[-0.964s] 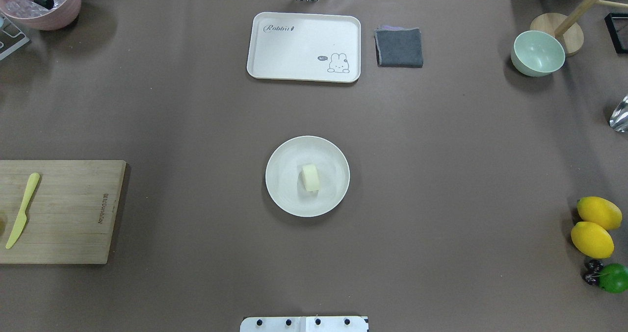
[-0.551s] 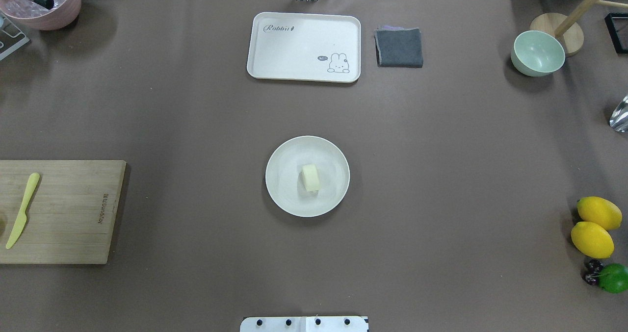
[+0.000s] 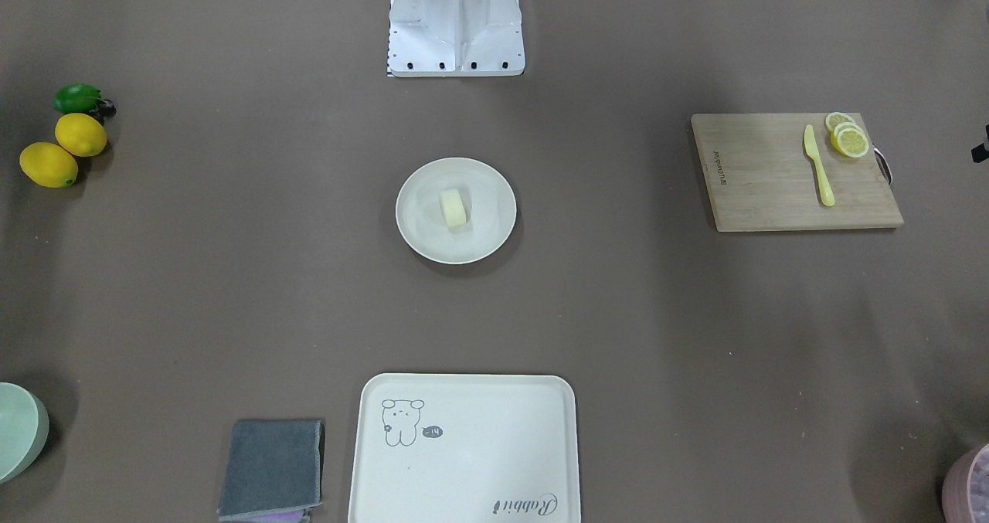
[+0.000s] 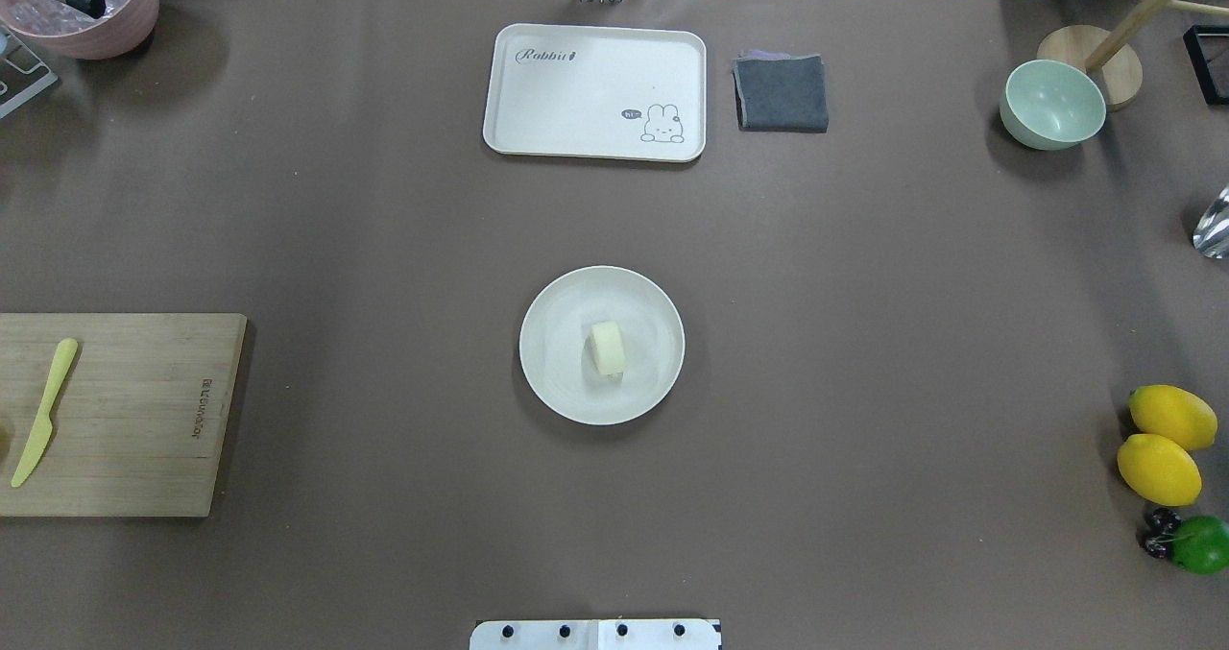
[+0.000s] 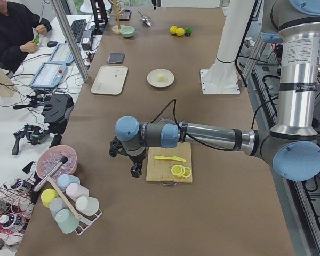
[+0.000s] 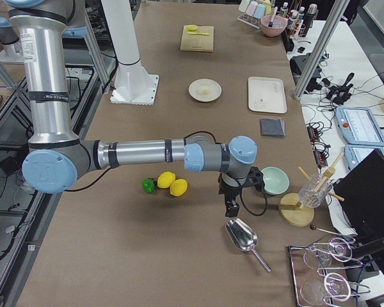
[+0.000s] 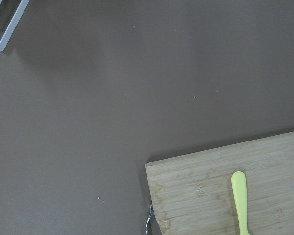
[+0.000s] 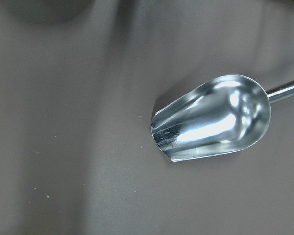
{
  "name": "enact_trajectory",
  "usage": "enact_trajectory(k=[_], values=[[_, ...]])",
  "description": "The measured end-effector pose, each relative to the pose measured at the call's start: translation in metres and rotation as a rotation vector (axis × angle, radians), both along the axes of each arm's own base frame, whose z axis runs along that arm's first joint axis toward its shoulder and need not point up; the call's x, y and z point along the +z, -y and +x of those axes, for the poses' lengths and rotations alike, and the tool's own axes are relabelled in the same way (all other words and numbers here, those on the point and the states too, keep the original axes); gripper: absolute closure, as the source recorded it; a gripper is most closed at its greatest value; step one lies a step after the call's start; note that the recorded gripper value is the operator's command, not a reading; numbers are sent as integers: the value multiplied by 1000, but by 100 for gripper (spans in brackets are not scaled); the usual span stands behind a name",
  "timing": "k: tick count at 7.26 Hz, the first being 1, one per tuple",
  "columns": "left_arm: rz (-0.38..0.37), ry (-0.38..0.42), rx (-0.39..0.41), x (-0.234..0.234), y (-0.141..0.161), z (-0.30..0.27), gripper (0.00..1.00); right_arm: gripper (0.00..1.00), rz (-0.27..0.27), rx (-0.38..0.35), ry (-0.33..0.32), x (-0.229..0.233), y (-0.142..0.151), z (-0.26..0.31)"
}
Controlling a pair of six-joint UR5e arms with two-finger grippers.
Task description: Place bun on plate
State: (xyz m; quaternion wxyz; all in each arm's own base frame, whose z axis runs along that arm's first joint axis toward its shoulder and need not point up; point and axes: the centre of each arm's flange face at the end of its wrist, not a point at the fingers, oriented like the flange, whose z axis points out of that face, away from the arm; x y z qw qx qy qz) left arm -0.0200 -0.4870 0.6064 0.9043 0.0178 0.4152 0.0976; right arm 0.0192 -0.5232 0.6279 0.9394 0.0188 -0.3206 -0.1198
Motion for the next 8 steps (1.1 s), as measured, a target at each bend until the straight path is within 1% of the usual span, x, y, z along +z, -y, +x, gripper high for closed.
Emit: enact_trajectory(k=[5, 7, 8], values=[[5, -1, -16, -3, 0, -7, 2, 0, -1, 0, 25, -2, -1, -1], [10, -8, -14, -6, -3, -7, 2, 0, -4, -1, 62, -5, -2, -4], [10, -8, -12, -6, -4, -6, 2, 0, -3, -1, 71, -6, -2, -5]])
